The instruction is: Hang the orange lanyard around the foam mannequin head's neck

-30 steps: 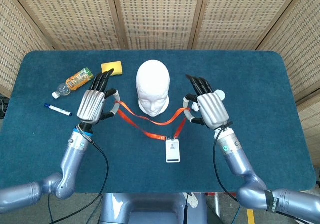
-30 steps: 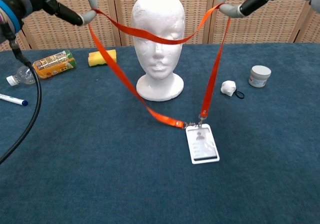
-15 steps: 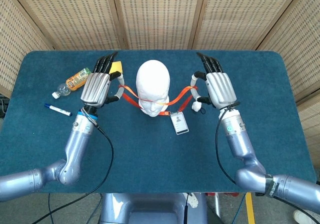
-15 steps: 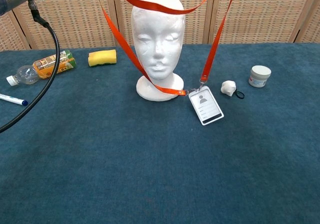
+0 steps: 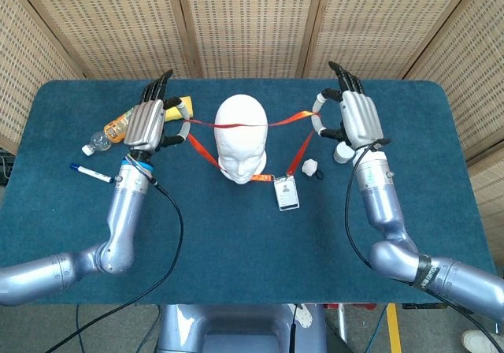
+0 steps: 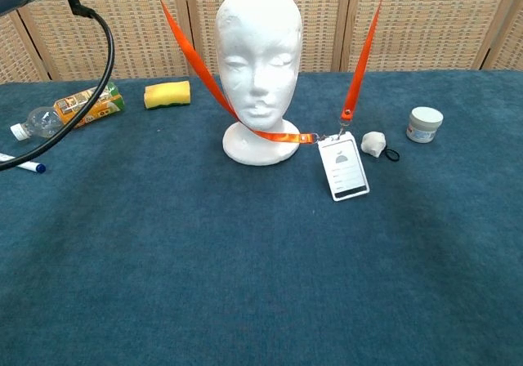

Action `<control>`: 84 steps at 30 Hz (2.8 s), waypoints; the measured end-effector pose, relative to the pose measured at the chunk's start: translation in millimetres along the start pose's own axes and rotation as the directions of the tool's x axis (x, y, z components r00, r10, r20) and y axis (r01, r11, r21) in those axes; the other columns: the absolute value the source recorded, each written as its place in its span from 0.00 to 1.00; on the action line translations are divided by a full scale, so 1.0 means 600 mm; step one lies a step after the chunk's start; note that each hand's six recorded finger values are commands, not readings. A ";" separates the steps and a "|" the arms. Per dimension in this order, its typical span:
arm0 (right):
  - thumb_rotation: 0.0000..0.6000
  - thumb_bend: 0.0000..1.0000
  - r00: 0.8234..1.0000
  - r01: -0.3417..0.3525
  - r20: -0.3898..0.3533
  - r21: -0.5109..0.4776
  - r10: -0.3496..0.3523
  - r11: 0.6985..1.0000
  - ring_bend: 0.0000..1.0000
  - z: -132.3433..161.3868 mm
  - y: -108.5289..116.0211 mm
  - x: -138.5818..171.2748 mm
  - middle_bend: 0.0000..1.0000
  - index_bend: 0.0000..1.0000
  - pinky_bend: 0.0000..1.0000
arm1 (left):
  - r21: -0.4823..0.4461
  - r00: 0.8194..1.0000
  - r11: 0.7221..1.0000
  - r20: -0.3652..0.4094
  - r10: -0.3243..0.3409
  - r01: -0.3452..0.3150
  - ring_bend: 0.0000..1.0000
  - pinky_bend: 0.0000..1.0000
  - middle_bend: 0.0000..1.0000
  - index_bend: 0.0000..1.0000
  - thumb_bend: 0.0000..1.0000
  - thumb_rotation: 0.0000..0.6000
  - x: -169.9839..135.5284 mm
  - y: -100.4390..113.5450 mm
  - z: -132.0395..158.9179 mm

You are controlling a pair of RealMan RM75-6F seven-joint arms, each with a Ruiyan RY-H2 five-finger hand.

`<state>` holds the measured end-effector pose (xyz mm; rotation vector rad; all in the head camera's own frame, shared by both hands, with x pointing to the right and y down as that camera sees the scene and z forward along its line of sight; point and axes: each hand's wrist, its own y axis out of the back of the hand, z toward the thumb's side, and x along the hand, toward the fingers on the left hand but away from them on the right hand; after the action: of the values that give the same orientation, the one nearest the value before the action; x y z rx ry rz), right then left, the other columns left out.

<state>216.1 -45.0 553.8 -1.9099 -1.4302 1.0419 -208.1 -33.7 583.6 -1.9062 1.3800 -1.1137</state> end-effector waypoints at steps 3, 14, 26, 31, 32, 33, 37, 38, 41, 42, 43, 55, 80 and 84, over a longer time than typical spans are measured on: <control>1.00 0.43 1.000 -0.004 0.023 -0.012 0.004 1.000 0.00 -0.001 0.003 -0.017 0.03 0.72 0.00 | -0.001 1.000 1.000 -0.017 0.004 -0.004 0.00 0.00 0.00 0.74 0.50 1.00 0.014 0.002 0.001; 1.00 0.43 0.997 -0.025 0.074 0.047 0.021 0.999 0.00 -0.004 -0.002 -0.065 0.03 0.72 0.00 | -0.003 0.994 1.000 -0.106 -0.017 0.017 0.00 0.00 0.00 0.74 0.50 1.00 0.044 -0.003 -0.013; 1.00 0.43 0.993 -0.046 0.113 0.076 0.037 0.996 0.00 -0.013 -0.034 -0.102 0.03 0.72 0.00 | -0.025 0.985 0.999 -0.170 -0.036 0.032 0.00 0.00 0.00 0.74 0.50 1.00 0.074 -0.025 -0.020; 1.00 0.43 0.991 -0.045 0.128 0.077 0.034 0.996 0.00 -0.017 -0.040 -0.114 0.03 0.72 0.00 | -0.027 0.983 0.999 -0.180 -0.037 0.032 0.00 0.00 0.00 0.74 0.50 1.00 0.079 -0.031 -0.028; 1.00 0.43 0.991 -0.044 0.132 0.077 0.033 0.996 0.00 -0.018 -0.042 -0.117 0.03 0.72 0.00 | -0.026 0.983 0.999 -0.182 -0.035 0.031 0.00 0.00 0.00 0.73 0.50 1.00 0.080 -0.031 -0.030; 1.00 0.44 0.990 -0.044 0.135 0.078 0.033 0.996 0.00 -0.019 -0.043 -0.120 0.03 0.72 0.00 | -0.025 0.982 0.999 -0.184 -0.033 0.029 0.00 0.00 0.00 0.73 0.50 1.00 0.082 -0.032 -0.032; 1.00 0.41 0.989 -0.041 0.148 0.081 0.028 0.996 0.00 -0.025 -0.048 -0.128 0.03 0.71 0.00 | -0.029 0.981 0.999 -0.190 -0.031 0.026 0.00 0.00 0.00 0.56 0.50 1.00 0.086 -0.036 -0.038; 1.00 0.34 0.988 -0.039 0.153 0.082 0.026 0.996 0.00 -0.027 -0.048 -0.131 0.03 0.66 0.00 | -0.030 0.981 0.999 -0.190 -0.031 0.026 0.00 0.00 0.00 0.39 0.50 1.00 0.087 -0.037 -0.039; 1.00 0.04 0.986 -0.032 0.165 0.088 0.017 0.996 0.00 -0.032 -0.049 -0.139 0.02 0.30 0.00 | -0.032 0.981 0.999 -0.188 -0.034 0.029 0.00 0.00 0.00 0.02 0.43 1.00 0.090 -0.043 -0.039; 1.00 0.00 0.986 -0.031 0.169 0.091 0.015 0.995 0.00 -0.034 -0.049 -0.141 0.02 0.20 0.00 | -0.033 0.982 0.999 -0.187 -0.034 0.028 0.00 0.00 0.00 0.00 0.40 1.00 0.091 -0.045 -0.038; 1.00 0.00 0.985 -0.032 0.172 0.097 0.015 0.995 0.00 -0.037 -0.050 -0.143 0.01 0.15 0.00 | -0.037 0.982 0.999 -0.185 -0.033 0.027 0.00 0.00 0.00 0.00 0.37 1.00 0.092 -0.046 -0.037; 1.00 0.00 0.988 0.011 0.152 0.165 -0.037 0.986 0.00 -0.038 -0.043 -0.153 0.01 0.09 0.00 | -0.044 0.986 0.998 -0.164 0.036 -0.044 0.00 0.00 0.00 0.00 0.28 1.00 0.096 -0.032 -0.040; 1.00 0.00 0.984 0.044 0.164 0.187 -0.076 0.981 0.00 -0.076 -0.018 -0.119 0.01 0.09 0.00 | 0.128 0.996 0.992 -0.091 0.008 0.003 0.00 0.00 0.00 0.00 0.01 1.00 0.065 0.011 -0.098; 1.00 0.23 0.984 0.037 0.162 0.184 -0.068 0.982 0.00 -0.091 -0.007 -0.094 0.01 0.09 0.00 | 0.153 0.998 0.988 -0.066 0.000 0.010 0.00 0.00 0.00 0.00 0.09 1.00 0.026 0.035 -0.138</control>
<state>250.9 -96.1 602.3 -1.6802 -1.4159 1.2868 -287.1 -51.8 614.8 -1.7792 1.2851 -1.2577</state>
